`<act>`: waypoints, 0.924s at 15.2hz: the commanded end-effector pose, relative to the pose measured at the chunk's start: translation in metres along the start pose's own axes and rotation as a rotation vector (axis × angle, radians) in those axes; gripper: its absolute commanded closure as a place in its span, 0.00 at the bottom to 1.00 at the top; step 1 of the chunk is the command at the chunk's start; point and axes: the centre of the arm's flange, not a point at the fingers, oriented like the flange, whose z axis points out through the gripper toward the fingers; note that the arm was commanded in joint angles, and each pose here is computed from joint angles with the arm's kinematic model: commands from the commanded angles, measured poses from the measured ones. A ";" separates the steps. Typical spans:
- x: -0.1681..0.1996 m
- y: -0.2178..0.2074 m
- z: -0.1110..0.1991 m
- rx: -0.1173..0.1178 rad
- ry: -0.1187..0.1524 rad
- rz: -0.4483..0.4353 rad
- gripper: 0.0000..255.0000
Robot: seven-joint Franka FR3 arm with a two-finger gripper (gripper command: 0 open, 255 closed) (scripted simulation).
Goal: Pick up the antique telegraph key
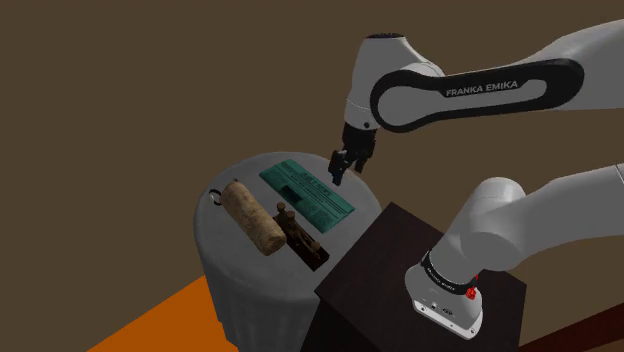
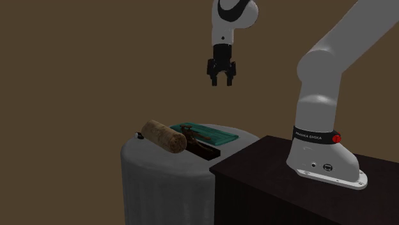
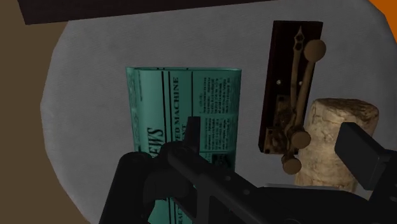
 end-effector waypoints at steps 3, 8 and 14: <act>0.012 -0.027 0.045 -0.012 0.016 0.007 0.00; 0.027 -0.061 0.101 -0.027 0.033 0.016 0.00; 0.046 -0.100 0.168 -0.046 0.053 0.026 0.00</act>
